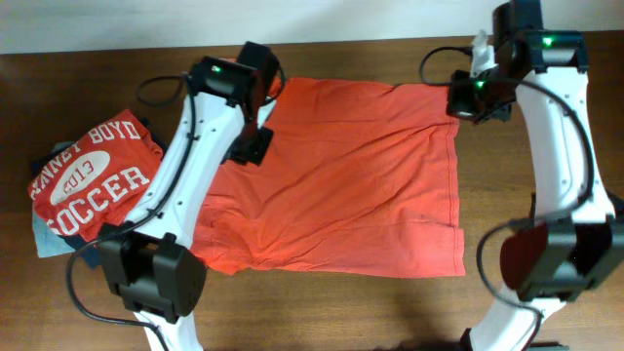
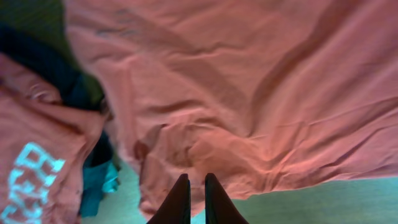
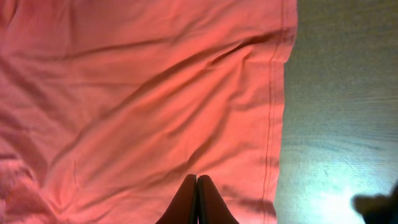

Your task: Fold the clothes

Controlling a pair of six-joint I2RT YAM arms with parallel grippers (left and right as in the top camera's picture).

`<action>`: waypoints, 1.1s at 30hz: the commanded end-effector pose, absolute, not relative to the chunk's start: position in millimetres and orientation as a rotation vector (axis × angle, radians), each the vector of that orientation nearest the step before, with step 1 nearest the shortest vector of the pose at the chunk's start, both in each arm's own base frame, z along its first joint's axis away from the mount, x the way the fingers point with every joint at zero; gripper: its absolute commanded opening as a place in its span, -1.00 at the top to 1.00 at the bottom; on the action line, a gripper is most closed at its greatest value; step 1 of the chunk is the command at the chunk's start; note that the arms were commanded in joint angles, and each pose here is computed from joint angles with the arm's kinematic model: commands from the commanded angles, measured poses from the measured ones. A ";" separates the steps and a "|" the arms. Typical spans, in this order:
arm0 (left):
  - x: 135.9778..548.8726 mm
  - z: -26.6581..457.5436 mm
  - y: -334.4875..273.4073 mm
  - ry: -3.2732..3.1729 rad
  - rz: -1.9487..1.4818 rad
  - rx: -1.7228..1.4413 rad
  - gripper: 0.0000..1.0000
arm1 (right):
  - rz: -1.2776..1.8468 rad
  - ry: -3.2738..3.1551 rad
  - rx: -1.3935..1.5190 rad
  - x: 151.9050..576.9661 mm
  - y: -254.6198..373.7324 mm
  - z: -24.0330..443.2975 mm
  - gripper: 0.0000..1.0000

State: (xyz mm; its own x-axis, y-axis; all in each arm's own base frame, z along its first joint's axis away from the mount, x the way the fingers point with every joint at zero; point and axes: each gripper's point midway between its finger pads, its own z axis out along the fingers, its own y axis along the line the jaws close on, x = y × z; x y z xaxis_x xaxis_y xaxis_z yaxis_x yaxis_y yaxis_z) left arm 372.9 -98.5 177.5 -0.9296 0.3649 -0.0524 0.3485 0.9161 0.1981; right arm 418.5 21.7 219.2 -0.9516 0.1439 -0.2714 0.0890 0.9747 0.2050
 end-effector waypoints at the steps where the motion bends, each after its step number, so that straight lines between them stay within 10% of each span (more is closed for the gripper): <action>1: 369.2 221.1 -80.7 2.891 0.300 0.441 0.81 | 0.143 2.731 0.067 400.7 36.7 266.3 0.92; 11: 337.0 309.3 -53.0 2.644 0.243 0.249 0.77 | -0.012 2.712 0.014 343.8 76.9 296.1 0.92; 24: 323.6 305.5 -33.6 2.631 0.348 0.155 0.71 | -0.131 2.725 -0.190 283.1 115.1 267.4 0.87; 33: 313.8 338.3 -20.6 2.472 0.365 0.086 0.54 | -0.173 2.399 0.096 245.7 72.5 335.3 0.24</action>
